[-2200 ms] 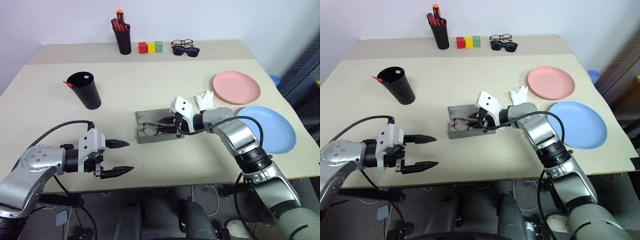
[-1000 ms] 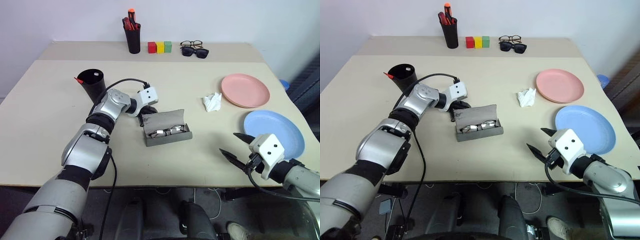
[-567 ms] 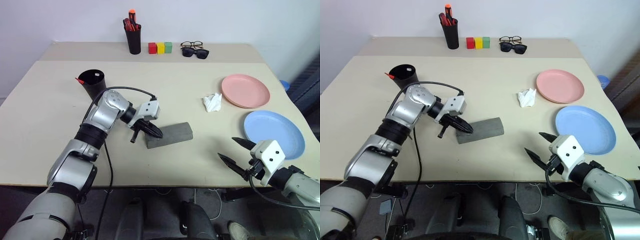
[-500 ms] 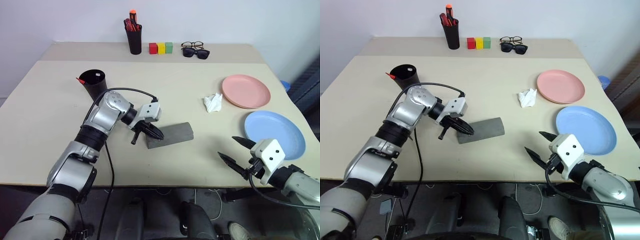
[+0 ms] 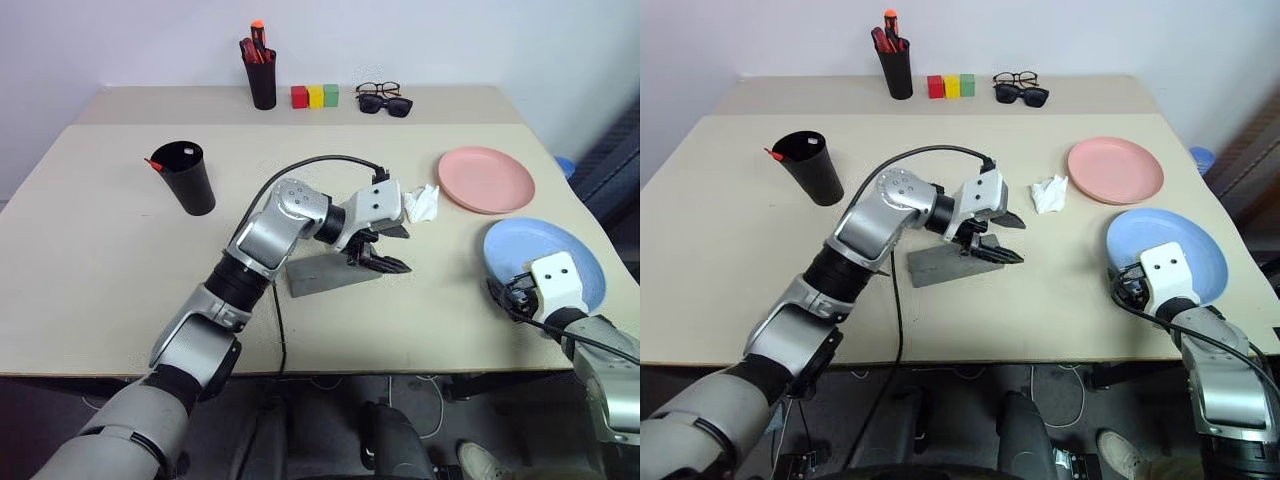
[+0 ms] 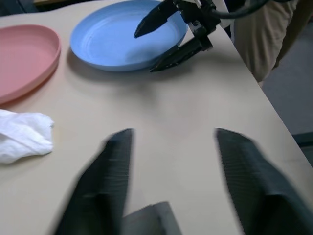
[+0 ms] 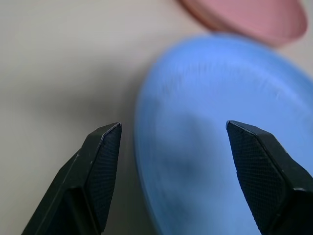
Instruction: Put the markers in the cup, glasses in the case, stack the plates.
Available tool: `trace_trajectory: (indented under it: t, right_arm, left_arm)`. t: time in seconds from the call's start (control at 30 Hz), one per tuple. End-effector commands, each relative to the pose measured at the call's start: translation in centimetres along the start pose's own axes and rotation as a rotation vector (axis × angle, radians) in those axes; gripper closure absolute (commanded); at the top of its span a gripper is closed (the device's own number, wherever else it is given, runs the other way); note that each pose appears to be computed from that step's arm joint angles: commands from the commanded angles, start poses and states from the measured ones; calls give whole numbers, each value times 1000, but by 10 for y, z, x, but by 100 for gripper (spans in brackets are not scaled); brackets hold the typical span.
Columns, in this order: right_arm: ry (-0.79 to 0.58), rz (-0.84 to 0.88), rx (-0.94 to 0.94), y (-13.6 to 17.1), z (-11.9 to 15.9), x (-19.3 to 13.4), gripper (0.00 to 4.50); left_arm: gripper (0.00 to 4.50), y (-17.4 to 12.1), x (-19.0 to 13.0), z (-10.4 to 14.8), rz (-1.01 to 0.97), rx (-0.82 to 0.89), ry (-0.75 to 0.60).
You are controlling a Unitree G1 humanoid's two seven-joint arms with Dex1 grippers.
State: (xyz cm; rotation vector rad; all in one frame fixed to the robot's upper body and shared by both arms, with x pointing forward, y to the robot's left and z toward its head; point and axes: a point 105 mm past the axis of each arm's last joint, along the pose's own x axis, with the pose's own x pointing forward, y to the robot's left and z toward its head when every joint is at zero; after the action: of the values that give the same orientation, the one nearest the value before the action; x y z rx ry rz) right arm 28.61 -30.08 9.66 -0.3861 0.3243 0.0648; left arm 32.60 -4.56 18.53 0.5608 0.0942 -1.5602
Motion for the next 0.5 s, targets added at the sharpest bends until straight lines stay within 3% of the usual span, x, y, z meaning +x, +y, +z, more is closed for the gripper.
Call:
trace_trajectory:
  t: [0.03, 0.17, 0.27, 0.4, 0.5]
  right_arm:
    - [-29, -3, 17, -4, 14, 3, 102]
    - [-9, 4, 59, -1, 12, 7, 102]
    - [4, 10, 80, 1, 11, 8, 231]
    - [13, 14, 90, 3, 11, 9, 442]
    - [16, 23, 90, 5, 11, 10, 447]
  left_arm:
    - [5, 2, 6, 15, 47, 22, -19]
    - [5, -2, 7, 14, 45, 18, -14]
    - [0, -4, 7, 14, 49, 16, -11]
    - [0, -4, 5, 12, 59, 10, -5]
    - [0, -4, 4, 11, 65, 5, -1]
